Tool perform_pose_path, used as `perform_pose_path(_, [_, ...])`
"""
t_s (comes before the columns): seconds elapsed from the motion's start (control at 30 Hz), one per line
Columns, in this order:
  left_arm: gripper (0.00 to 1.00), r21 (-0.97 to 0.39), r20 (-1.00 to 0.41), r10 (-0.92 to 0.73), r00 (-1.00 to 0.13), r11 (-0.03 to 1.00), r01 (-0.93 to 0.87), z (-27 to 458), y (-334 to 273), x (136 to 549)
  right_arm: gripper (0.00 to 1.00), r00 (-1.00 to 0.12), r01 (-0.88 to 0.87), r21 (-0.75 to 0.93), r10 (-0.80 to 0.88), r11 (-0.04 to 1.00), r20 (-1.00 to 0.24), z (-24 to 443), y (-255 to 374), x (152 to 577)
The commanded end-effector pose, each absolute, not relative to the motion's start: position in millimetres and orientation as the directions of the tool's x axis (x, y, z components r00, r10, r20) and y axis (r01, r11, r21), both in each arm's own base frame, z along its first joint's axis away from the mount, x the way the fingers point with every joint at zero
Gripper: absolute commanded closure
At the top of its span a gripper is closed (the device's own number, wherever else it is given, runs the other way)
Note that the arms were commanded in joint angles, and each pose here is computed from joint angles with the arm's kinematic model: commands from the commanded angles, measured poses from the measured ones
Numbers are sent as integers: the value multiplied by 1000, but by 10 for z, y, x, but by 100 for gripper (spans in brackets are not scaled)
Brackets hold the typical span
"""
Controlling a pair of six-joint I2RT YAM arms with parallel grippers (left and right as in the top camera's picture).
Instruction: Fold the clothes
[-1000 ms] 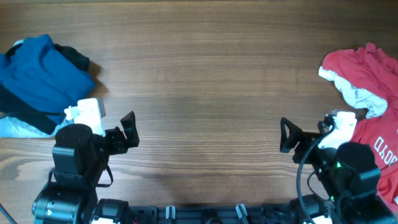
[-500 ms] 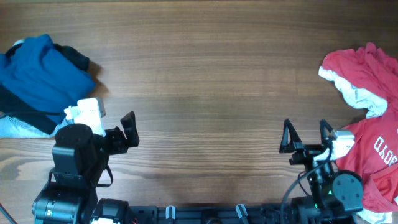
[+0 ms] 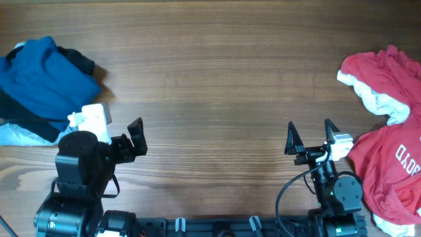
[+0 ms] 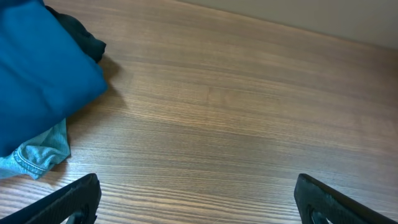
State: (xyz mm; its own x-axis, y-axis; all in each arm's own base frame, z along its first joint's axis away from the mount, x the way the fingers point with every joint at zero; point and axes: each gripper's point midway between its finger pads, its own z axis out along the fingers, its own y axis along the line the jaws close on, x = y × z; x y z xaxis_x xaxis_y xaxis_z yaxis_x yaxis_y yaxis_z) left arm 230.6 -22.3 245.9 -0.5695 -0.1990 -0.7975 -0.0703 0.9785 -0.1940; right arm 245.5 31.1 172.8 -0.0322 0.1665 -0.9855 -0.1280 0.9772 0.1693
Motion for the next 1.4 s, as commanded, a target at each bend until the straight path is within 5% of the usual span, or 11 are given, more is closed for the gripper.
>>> perform_pose_path(0.0, [0,-190,-798,-205,-567,978,-85,2444,-196,2305,0,-20,-143,163,162,976,-987,1758,329,2446])
perform_pose_path(0.63, [0,-200,-802,-213,-559,976,-85,2464,-169,2129,0,-20,-143,163,162,976,-987,1757,329,2446])
perform_pose_path(0.83, [0,-218,-802,-256,-539,967,-135,2070,-35,1815,0,-20,-143,163,162,976,-987,1758,329,2446])
perform_pose_path(1.03, [0,-267,-837,-262,-481,962,-59,1543,-158,1968,0,-20,-143,163,162,976,-987,1757,329,2446])
perform_pose_path(1.37, [0,-258,-965,-252,-69,961,97,1767,-226,2422,0,-20,-143,163,161,976,-987,1757,329,2446])
